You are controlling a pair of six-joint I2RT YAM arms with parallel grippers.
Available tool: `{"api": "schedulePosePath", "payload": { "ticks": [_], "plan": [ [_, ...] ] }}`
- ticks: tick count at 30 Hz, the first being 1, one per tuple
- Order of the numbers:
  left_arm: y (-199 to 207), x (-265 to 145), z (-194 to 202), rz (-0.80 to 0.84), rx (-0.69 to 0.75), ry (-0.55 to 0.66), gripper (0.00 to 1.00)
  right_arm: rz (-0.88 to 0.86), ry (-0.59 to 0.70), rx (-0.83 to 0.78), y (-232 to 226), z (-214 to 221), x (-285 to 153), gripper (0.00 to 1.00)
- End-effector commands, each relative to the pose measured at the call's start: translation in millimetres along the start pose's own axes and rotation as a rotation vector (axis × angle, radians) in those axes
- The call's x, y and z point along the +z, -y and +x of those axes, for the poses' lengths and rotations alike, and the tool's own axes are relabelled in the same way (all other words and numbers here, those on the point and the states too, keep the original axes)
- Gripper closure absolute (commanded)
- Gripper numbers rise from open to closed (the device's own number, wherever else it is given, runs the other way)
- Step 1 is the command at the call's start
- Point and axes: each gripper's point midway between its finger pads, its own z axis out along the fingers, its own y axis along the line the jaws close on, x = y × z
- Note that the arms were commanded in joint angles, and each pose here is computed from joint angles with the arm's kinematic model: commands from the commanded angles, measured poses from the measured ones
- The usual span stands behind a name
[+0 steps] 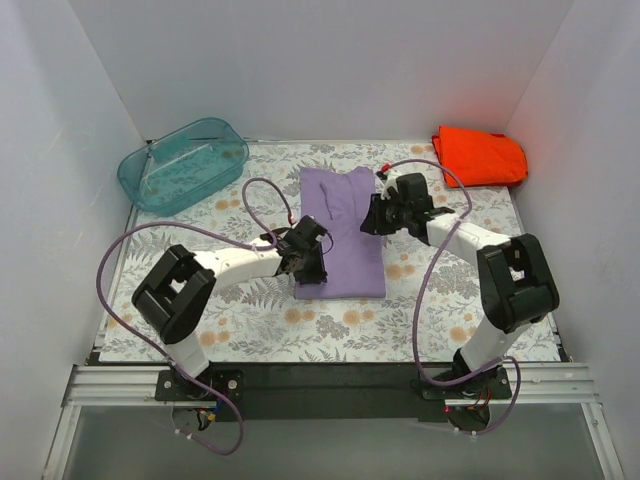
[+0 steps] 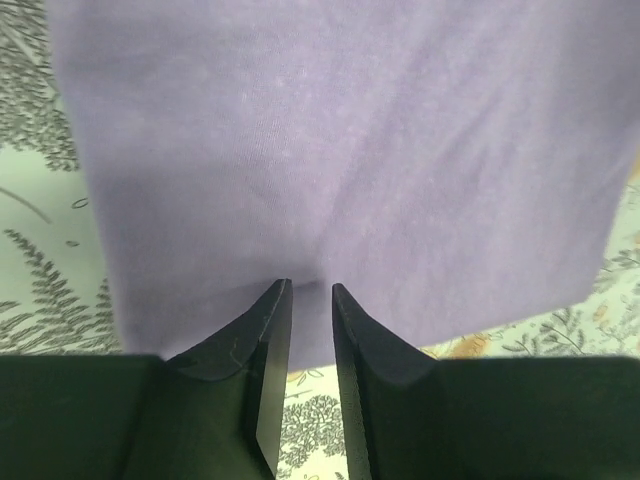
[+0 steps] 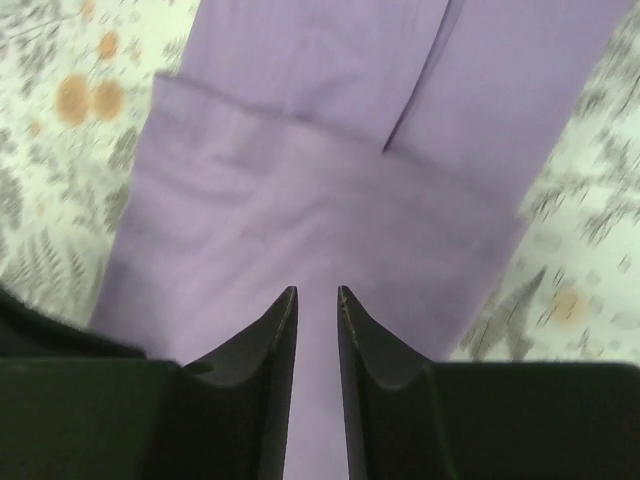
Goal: Fold and stack the t-shirts
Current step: Fold the tshirt
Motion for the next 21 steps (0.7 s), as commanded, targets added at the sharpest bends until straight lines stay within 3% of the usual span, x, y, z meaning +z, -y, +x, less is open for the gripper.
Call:
{"api": "schedulePosePath", "payload": {
  "ticks": [1, 6, 11, 14, 21],
  "plan": [
    [4.7, -32.6, -31.5, 0.054, -0.048, 0.127, 0.78, -0.187, 0.085, 0.101, -18.3, -10.1, -26.4, 0.71],
    [-4.9, -37.1, -87.8, 0.202, -0.163, 0.217, 0.78, -0.335, 0.084, 0.175, -20.0, -8.1, -29.1, 0.67],
    [1.7, -17.8, -135.3, 0.265, -0.153, 0.254, 0.83, -0.405, 0.066, 0.256, -6.0, -8.6, -9.9, 0.67],
    [1.7, 10.9, -145.1, 0.254, -0.148, 0.231, 0.85, -0.427, 0.048, 0.31, 9.3, -7.6, 7.8, 0.67],
    [-56.1, 60.0, -145.9, 0.142, -0.248, 0.184, 0.9, -0.39, 0.029, 0.444, 62.8, 11.8, 39.5, 0.66]
  ]
}}
